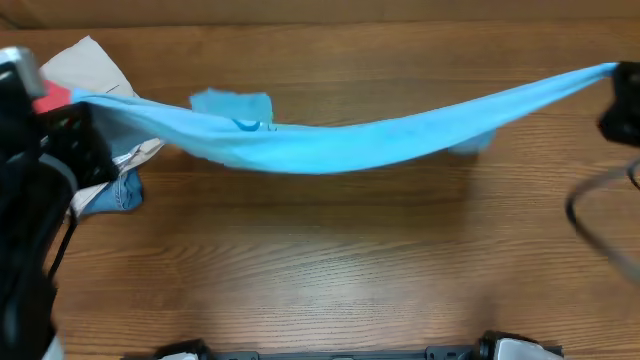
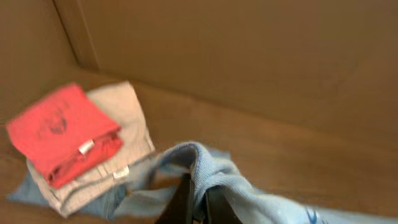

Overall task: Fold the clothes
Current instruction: 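Lift the T-shirt high with both grippers and swing it forward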

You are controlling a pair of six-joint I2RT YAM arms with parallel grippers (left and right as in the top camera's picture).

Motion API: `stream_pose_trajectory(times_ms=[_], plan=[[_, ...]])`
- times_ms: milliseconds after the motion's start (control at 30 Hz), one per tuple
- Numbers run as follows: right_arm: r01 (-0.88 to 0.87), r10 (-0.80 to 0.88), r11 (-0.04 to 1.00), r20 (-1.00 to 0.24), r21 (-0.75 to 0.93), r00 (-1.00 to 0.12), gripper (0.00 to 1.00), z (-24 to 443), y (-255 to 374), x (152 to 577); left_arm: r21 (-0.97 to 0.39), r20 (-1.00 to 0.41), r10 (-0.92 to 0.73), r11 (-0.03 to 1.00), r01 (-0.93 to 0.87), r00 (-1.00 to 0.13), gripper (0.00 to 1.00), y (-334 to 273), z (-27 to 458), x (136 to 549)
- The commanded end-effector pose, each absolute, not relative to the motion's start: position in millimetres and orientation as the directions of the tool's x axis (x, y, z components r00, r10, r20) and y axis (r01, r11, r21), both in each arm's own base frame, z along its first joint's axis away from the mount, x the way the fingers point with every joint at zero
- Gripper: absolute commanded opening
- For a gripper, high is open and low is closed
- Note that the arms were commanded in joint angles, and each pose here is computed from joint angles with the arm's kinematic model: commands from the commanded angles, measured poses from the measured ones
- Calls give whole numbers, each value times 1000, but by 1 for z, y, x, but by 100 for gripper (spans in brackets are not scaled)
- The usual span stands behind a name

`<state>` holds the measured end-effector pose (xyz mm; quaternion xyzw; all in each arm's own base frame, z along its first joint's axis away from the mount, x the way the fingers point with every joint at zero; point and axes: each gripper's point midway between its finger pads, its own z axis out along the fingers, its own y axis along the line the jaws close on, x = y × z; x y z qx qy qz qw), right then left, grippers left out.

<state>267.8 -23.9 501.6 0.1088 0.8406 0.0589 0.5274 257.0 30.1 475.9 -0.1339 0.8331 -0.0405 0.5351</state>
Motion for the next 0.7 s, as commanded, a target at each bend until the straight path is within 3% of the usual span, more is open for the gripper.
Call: stream_pose_trajectory(times_ms=[0,167,300,500,667], plan=[[145,267,961,-932,236,-247,4,547,-24,222,-167,-924,-230,961,-219,-305,4,38,504,228],[256,297,927,-954,274,-52,4,583,-41,176,-167,-947,-249,920,-353,-201,4,57,523,190],[251,286,928,-958,276,-2,4,595,-41,168,-180,-953,-253,917,-356,-169,4,57,529,180],[279,305,922,-947,267,-103,4,576,-52,221,-185,-924,-278,926,-328,-262,4,54,510,217],[330,344,913,-889,241,-303,4,521,-68,308,-195,-854,-305,939,-284,-422,4,53,469,294]])
